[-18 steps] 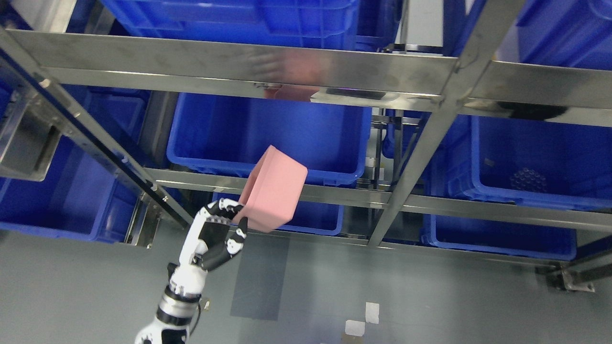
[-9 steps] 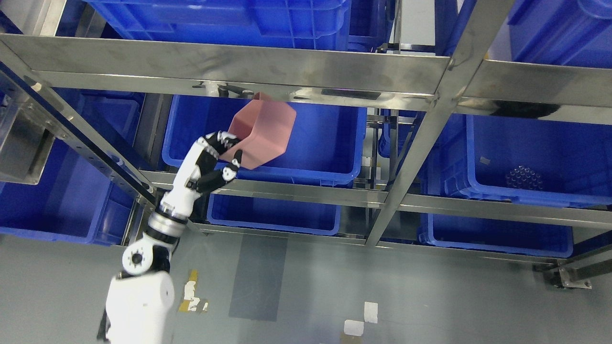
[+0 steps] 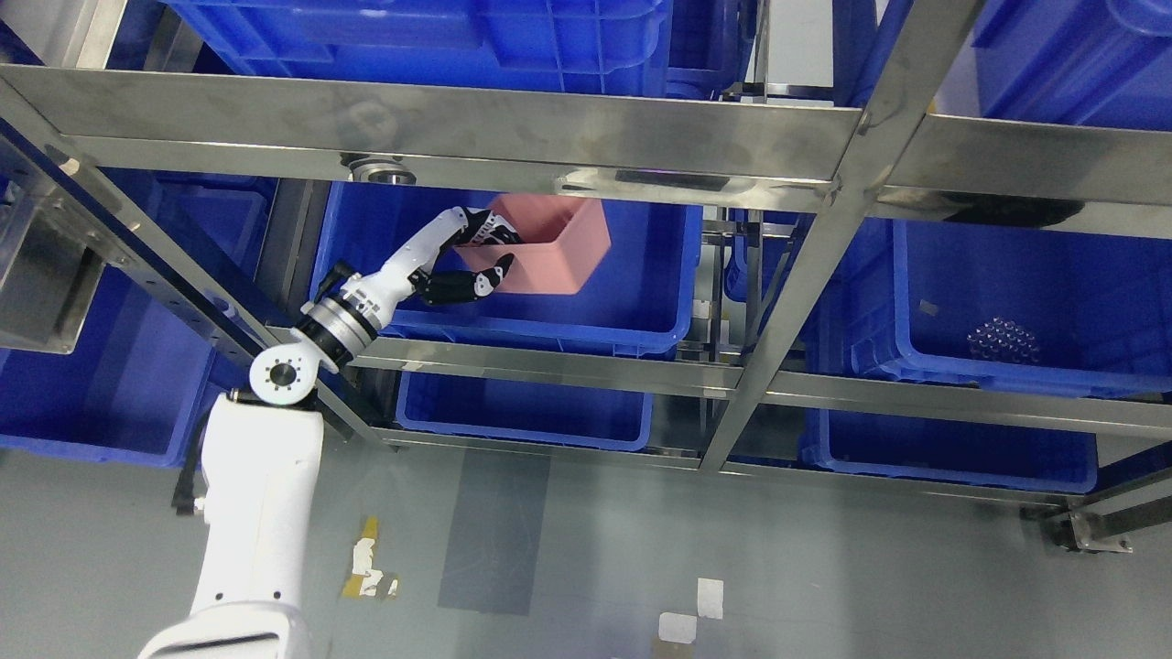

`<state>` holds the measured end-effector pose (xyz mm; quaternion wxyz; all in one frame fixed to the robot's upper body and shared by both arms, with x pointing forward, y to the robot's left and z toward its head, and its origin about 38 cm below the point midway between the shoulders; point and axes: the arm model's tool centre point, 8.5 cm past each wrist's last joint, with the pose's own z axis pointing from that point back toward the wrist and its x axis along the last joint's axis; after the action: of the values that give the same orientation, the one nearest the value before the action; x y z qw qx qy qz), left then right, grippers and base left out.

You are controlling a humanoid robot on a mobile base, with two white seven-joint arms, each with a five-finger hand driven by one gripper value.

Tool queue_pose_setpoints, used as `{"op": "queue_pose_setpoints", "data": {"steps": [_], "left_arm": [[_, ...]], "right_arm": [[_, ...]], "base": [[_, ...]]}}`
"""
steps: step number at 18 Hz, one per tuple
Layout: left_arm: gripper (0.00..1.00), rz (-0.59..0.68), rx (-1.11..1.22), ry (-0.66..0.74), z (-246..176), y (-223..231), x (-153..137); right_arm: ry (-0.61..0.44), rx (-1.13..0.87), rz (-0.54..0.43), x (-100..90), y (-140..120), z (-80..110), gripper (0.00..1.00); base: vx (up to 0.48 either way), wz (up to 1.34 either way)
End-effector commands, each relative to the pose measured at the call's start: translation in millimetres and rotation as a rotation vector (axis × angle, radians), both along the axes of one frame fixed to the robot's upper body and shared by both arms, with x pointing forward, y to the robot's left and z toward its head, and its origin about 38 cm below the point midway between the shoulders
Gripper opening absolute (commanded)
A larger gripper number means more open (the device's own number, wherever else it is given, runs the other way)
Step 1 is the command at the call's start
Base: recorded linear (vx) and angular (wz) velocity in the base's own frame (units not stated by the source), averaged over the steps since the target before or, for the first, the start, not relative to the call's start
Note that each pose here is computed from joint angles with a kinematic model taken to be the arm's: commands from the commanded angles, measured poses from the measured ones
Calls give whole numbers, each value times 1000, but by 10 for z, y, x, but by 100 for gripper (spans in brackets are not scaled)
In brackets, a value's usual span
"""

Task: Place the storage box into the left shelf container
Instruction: 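Extend the left hand into the blue bin and release the pink box, then withdraw the open left hand from the blue bin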

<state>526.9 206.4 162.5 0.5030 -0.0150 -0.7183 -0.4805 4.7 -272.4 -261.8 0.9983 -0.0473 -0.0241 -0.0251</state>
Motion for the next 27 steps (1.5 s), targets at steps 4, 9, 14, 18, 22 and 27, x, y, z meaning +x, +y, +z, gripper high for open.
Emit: {"op": "queue_pose_setpoints", "data": {"steps": [4, 9, 14, 18, 22, 27], "left_arm": [[38, 5, 196, 57, -70, -47, 207], [86, 163, -200, -12, 202, 311, 228], [99, 268, -676, 90, 142, 590, 46], [99, 399, -772, -7, 236, 611, -402], [99, 280, -713, 13, 232, 110, -1134], [99, 251, -733, -112, 240, 174, -1379]], "right_arm": [[-27, -15, -19, 85, -114, 10, 100], [-26, -14, -19, 83, -113, 10, 100], [-27, -15, -19, 93, -114, 10, 100], [-26, -15, -19, 83, -114, 10, 100], [-27, -15, -19, 85, -114, 10, 100], [-27, -14, -19, 93, -113, 10, 100]], "base": [[0, 0], [0, 0], [0, 0], [0, 0], [0, 0], [0, 0]]}}
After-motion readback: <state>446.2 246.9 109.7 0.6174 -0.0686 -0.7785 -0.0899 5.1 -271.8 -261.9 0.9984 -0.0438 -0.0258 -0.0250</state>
